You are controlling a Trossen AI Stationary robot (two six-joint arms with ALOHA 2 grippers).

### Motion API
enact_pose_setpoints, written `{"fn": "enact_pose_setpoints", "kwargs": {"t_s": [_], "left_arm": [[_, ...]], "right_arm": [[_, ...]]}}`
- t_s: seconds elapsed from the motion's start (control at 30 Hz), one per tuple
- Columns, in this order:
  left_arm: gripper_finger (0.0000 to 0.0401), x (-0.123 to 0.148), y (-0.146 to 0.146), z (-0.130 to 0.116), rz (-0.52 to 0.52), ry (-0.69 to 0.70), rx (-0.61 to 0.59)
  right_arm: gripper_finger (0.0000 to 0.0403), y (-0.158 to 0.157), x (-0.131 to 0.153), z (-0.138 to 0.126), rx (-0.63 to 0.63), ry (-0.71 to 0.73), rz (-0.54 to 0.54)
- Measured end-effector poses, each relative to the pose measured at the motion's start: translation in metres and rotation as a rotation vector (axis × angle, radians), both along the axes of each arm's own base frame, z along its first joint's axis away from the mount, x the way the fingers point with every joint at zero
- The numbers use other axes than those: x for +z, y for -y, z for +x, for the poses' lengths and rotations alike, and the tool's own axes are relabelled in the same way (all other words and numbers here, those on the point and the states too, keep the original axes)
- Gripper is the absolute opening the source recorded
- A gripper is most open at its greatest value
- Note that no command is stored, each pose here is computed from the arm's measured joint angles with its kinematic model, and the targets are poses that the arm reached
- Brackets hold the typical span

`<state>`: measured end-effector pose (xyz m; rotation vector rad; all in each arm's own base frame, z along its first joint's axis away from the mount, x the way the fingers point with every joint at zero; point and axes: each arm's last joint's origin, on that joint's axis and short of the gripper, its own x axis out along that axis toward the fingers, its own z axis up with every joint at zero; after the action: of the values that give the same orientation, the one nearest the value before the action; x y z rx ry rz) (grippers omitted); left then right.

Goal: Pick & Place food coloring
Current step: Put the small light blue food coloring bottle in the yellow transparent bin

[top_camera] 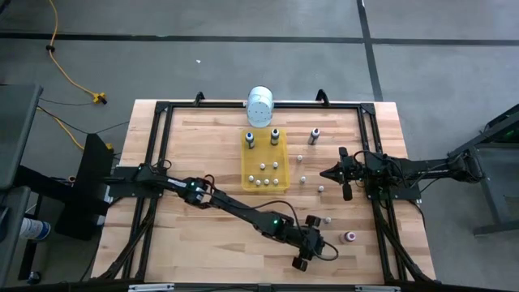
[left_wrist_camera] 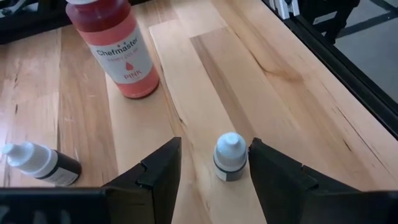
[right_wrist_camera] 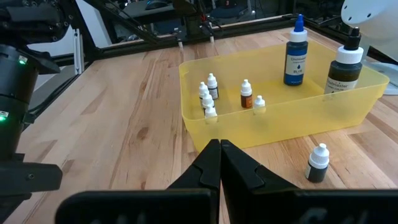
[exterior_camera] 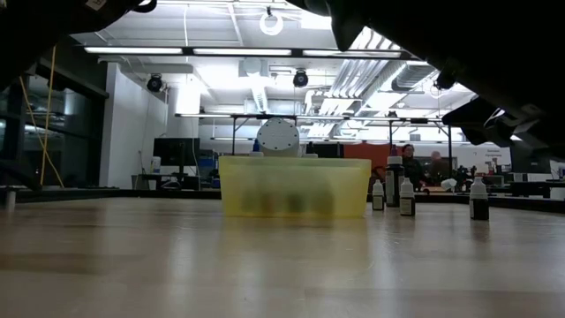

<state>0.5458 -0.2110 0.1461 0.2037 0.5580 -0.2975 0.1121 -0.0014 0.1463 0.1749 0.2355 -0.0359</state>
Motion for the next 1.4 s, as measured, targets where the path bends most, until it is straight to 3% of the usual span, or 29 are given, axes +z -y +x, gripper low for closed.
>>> {"fn": "enact_pose_setpoints", "kwargs": {"t_s": [0.5,1.0,1.4], "left_arm": [[0.0075,0.0001,0.0009,-0.0003,-0.022,-0.008,-0.025],[0.004,0.0008,0.0007,-0.0003,-0.041,-0.013,-0.013],[0.0037,0.0006,-0.003,0.001,-0.038,-0.013,0.009]], "right_arm": [[0.0,0.0,0.0,0.0,0.0,0.0,0.0],[0.0,0.0,0.0,0.0,0.0,0.0,0.0],[0.0,0.0,0.0,0.0,0.0,0.0,0.0]]}}
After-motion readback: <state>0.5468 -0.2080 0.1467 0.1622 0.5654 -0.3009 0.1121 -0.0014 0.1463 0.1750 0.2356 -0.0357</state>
